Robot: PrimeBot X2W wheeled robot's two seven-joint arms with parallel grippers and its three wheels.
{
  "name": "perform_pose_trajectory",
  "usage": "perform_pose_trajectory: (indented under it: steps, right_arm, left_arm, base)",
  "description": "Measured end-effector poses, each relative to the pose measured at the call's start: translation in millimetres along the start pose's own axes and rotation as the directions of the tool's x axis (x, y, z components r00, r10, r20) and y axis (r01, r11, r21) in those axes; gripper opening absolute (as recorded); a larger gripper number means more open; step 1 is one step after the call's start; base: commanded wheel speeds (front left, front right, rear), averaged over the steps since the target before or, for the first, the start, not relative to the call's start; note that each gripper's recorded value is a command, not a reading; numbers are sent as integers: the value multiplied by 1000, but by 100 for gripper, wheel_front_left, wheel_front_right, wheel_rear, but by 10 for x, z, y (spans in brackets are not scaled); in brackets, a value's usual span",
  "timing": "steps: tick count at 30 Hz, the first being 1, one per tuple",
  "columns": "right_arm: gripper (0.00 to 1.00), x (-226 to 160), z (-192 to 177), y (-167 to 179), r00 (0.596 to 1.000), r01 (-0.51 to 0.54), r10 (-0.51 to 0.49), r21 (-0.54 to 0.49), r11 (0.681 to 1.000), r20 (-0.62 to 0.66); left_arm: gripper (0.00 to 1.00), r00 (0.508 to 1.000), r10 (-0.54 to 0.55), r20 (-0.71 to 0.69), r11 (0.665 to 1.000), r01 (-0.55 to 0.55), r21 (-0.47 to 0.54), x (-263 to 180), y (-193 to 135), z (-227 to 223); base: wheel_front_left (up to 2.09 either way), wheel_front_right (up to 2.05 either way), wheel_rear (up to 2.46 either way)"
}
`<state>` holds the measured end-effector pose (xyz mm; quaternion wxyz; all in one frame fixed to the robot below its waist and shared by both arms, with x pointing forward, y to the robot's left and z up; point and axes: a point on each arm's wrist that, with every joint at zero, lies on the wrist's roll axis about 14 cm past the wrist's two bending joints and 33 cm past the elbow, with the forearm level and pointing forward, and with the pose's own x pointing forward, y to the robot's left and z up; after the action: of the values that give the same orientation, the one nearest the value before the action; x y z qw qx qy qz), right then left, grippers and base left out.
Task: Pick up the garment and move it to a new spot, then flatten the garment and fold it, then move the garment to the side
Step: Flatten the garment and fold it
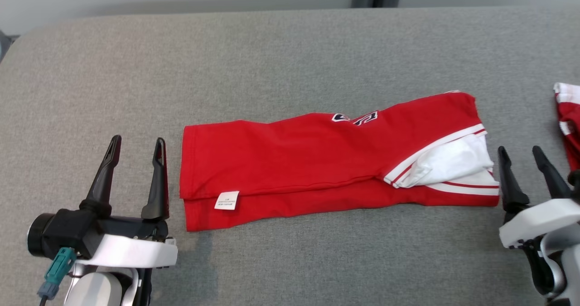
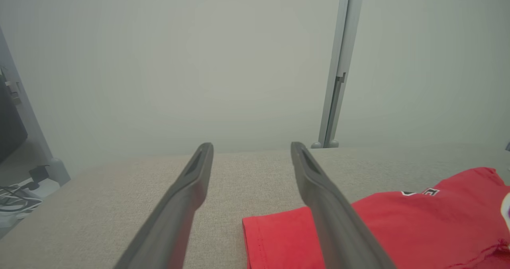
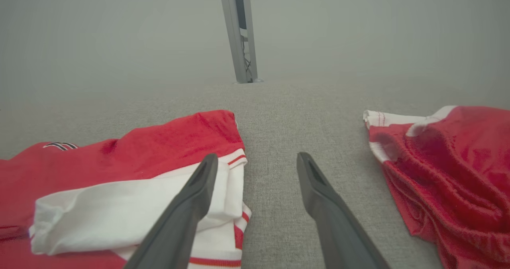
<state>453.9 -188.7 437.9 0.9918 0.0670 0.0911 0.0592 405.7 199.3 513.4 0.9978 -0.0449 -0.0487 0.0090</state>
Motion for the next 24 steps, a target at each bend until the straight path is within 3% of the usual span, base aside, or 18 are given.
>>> perform_pose_trajectory:
  steps: [7, 12, 13, 15, 16, 24]
  right_arm:
    - [100, 225, -582, 224, 984, -35, 48, 75, 997, -174]
    - [100, 287, -782, 317, 966, -31, 64, 131, 991, -249]
    - [80, 300, -789, 337, 965, -33, 69, 144, 989, -253]
    - [20, 300, -831, 372, 957, -39, 82, 157, 987, -277]
    - [0, 302, -829, 383, 956, -43, 87, 161, 986, -279]
    - [0, 117, -780, 368, 974, -31, 82, 231, 973, -213]
  left_arm:
    - [100, 1000, 9, -19, 1000, -9, 3, 80, 35, -94]
    - [100, 1000, 3, -23, 1000, -3, 6, 124, 35, -123]
    - [100, 1000, 4, -23, 1000, -4, 6, 133, 38, -127]
    - [100, 1000, 0, -17, 1000, 0, 3, 163, 28, -116]
    - [100, 1000, -3, -16, 1000, 3, 4, 169, 25, -113]
    - [100, 1000, -16, -8, 1000, 16, -5, 220, -25, -113]
  base:
    - [0, 0, 0]
    - [0, 0, 0]
    - [0, 0, 0]
    - [0, 0, 0]
    - [0, 0, 0]
    - [0, 0, 0]
